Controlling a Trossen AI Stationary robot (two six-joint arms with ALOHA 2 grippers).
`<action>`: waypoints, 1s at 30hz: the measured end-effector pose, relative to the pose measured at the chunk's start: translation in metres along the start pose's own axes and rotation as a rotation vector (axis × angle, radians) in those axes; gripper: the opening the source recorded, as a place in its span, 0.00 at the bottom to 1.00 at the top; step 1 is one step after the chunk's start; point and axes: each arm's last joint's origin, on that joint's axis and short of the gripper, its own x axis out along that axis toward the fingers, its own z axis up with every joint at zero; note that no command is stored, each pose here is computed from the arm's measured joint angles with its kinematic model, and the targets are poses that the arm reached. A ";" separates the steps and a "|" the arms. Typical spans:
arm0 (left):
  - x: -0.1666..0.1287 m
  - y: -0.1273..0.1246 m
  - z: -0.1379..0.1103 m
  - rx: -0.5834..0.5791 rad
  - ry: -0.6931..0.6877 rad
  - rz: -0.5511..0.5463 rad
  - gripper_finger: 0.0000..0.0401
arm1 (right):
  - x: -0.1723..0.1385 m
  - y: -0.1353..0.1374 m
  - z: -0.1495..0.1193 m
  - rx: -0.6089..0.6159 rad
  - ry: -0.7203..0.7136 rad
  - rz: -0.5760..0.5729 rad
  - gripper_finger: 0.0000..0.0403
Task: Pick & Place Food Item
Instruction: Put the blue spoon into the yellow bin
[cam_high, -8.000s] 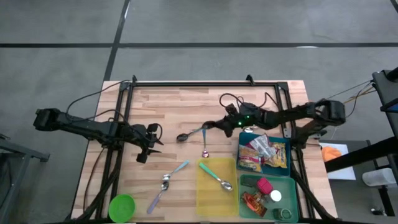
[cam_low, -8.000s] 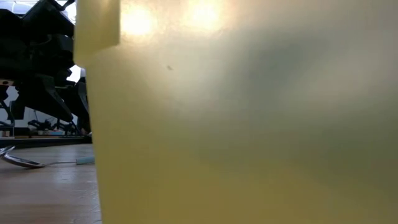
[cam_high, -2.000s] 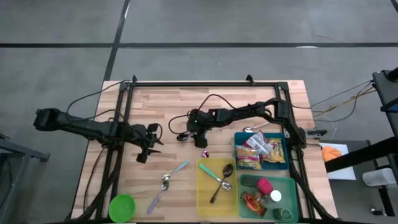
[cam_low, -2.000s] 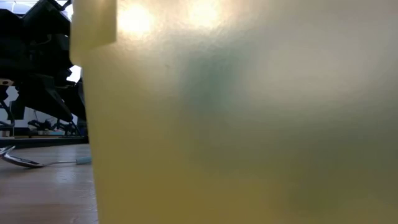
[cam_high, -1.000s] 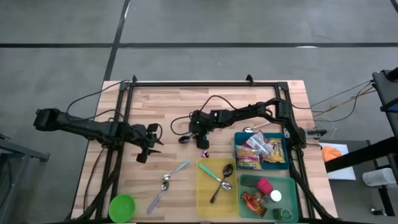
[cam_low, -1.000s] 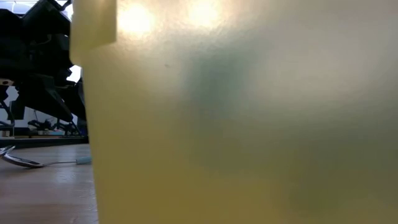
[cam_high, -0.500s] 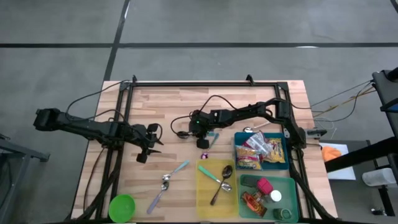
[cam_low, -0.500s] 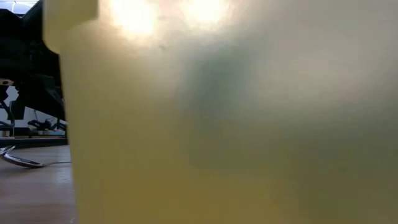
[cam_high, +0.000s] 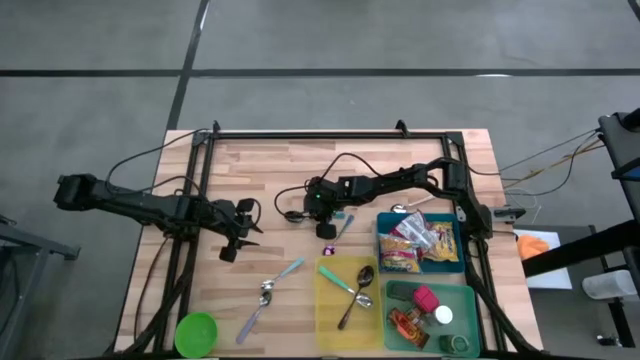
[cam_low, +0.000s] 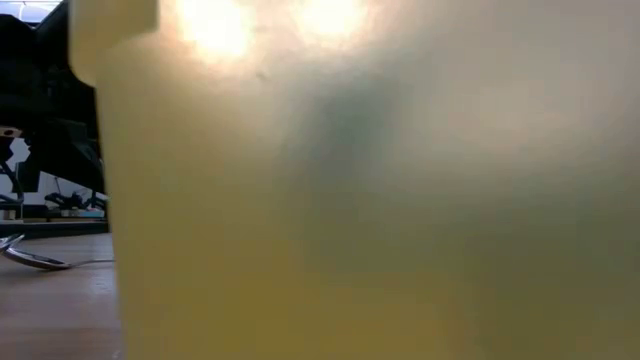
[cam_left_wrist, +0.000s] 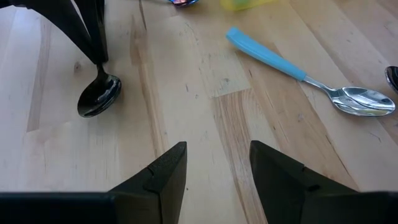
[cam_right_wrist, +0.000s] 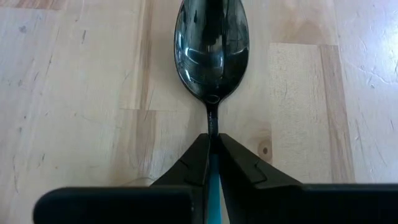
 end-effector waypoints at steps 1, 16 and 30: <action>0.000 0.000 0.000 0.000 0.000 0.000 0.43 | 0.000 0.000 0.000 -0.001 0.000 0.000 0.05; 0.000 0.000 0.000 0.000 0.000 0.000 0.43 | -0.020 0.007 0.014 -0.021 -0.046 -0.022 0.05; 0.000 0.000 0.000 0.003 0.000 0.000 0.43 | -0.097 0.050 0.037 0.003 -0.104 0.030 0.05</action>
